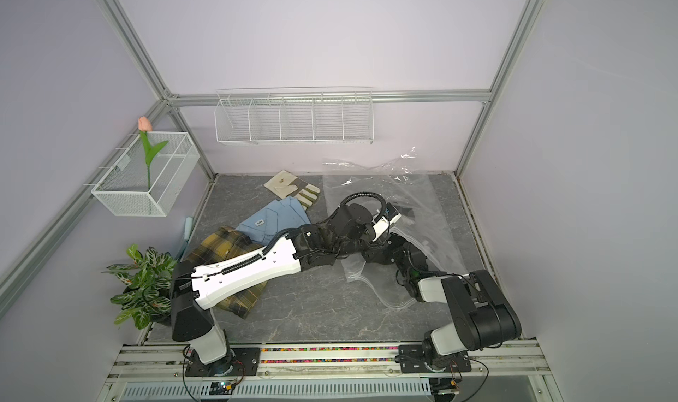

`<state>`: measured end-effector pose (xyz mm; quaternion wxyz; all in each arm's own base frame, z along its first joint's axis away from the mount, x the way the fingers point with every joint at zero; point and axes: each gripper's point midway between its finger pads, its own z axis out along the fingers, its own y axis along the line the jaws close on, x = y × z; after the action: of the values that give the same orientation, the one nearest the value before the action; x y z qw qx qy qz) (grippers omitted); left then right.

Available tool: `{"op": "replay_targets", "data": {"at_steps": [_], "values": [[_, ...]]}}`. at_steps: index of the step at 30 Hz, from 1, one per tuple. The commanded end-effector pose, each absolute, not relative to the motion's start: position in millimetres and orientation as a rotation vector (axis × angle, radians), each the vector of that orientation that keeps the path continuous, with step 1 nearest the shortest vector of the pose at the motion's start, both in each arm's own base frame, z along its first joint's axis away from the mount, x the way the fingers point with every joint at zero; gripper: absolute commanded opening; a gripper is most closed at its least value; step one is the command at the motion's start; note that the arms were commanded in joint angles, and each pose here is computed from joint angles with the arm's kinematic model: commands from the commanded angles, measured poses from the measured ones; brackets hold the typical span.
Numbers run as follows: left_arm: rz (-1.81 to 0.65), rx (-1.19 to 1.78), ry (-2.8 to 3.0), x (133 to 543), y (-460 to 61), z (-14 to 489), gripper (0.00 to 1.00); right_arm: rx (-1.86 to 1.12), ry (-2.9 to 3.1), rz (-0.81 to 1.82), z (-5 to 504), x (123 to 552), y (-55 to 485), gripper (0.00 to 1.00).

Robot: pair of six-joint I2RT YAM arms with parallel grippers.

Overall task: Place the folded shirt into the vacuum bag
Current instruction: Adjust the shirt in the vacuum bag.

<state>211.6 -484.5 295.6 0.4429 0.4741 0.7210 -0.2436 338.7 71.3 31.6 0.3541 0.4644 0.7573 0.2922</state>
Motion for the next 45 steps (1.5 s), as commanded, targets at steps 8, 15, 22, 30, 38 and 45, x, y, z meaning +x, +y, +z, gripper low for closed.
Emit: {"op": "replay_targets", "data": {"at_steps": [8, 15, 22, 30, 38, 45], "values": [[-0.598, 1.191, 1.793, 214.3, -489.5, 269.0, 0.00, 1.031, 1.894, 0.855, 92.8, 377.2, 91.7, 0.06], [-0.709, 1.215, 1.798, 197.3, -495.5, 270.2, 0.00, 1.177, 1.815, 0.894, 92.0, 414.9, 87.0, 0.07], [-0.705, 1.195, 1.750, 194.7, -483.5, 294.4, 0.00, 1.290, 1.873, 0.691, 52.8, 404.2, 68.3, 0.07], [-0.597, 1.138, 1.856, 205.6, -465.1, 260.6, 0.00, 1.262, 1.838, 0.714, 61.0, 437.7, 57.5, 0.16], [-0.536, 1.031, 1.850, 239.8, -462.5, 267.4, 0.00, 1.200, 1.984, 0.688, 63.0, 380.6, 63.2, 0.64], [-0.494, 1.017, 1.801, 255.4, -469.4, 295.8, 0.00, 1.079, 2.093, 0.727, 72.1, 330.7, 81.6, 0.71]]}}
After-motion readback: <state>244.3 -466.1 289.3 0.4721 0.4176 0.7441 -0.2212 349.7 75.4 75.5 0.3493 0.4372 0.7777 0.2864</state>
